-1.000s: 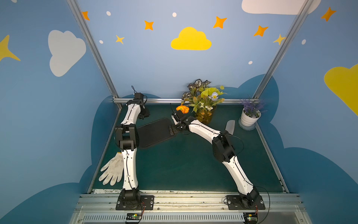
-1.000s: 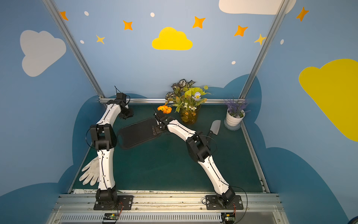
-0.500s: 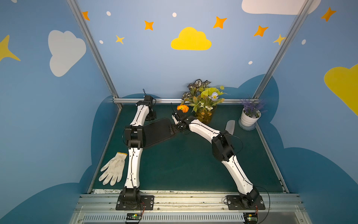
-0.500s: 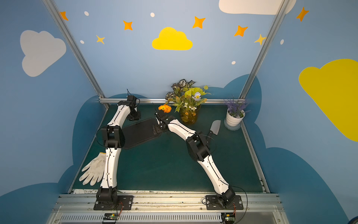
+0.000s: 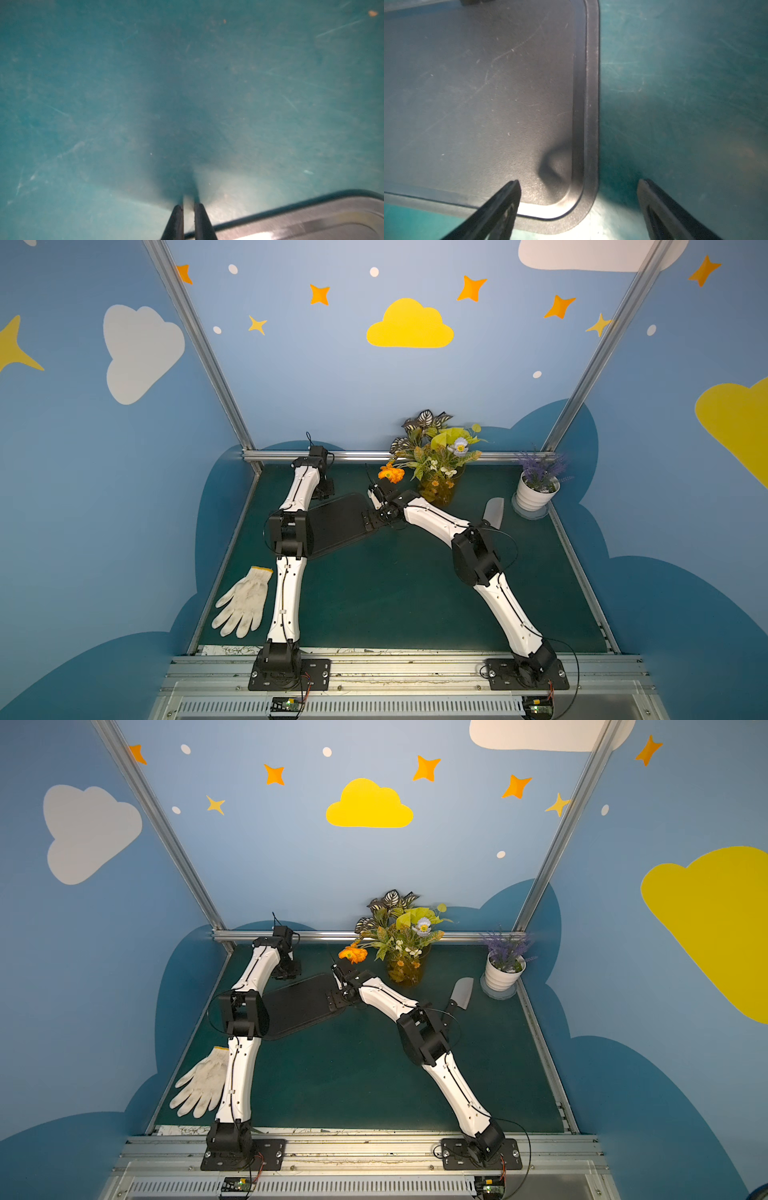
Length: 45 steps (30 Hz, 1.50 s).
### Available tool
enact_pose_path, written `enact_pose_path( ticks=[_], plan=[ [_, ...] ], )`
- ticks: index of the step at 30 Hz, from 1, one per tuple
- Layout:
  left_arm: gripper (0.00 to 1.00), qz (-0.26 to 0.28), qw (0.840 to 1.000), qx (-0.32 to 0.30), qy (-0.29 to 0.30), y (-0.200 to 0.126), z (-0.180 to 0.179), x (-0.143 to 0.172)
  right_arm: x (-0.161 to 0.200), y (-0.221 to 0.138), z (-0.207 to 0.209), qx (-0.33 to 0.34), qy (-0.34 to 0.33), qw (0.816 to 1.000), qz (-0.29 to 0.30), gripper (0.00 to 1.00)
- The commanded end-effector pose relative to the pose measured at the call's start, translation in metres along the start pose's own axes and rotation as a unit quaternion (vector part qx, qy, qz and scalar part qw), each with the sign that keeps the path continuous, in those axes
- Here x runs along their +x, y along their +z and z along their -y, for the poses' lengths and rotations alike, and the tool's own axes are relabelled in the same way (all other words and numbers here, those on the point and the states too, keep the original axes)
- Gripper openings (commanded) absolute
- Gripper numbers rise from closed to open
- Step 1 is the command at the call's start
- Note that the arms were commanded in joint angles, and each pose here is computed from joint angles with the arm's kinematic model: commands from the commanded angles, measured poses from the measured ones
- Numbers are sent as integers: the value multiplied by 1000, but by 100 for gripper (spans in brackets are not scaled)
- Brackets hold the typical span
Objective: Align the knife with the edge of the cutting board
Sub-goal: Move the work surface to the center of the board.
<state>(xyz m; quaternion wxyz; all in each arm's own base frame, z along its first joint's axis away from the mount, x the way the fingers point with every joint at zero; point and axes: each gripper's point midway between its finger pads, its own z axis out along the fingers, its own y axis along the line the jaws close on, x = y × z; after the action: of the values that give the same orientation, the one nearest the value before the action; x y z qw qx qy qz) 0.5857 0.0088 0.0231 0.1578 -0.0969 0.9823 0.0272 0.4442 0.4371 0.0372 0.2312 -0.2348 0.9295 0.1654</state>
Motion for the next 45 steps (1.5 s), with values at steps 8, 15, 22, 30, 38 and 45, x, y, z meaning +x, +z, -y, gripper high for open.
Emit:
enact_pose_path(
  ticks=[8, 15, 22, 30, 38, 45],
  plan=[
    [5, -57, 998, 22, 1, 22, 4, 27, 3, 16, 3, -5, 11, 1000, -10, 93],
    [3, -92, 995, 26, 32, 22, 27, 53, 7, 22, 4, -5, 15, 1000, -20, 93],
    [3, -131, 990, 34, 45, 13, 44, 80, 18, 19, 1, -3, 18, 999, -39, 93],
    [3, -163, 983, 26, 78, 4, 63, 117, 30, -2, 4, 16, 41, 998, -51, 93],
    [3, -165, 983, 45, 62, -10, 77, 159, 71, -27, 11, 51, 51, 992, -102, 93],
    [3, -148, 986, 60, 46, -27, 74, 177, 107, -44, 3, 75, 25, 989, -126, 94]
  ],
)
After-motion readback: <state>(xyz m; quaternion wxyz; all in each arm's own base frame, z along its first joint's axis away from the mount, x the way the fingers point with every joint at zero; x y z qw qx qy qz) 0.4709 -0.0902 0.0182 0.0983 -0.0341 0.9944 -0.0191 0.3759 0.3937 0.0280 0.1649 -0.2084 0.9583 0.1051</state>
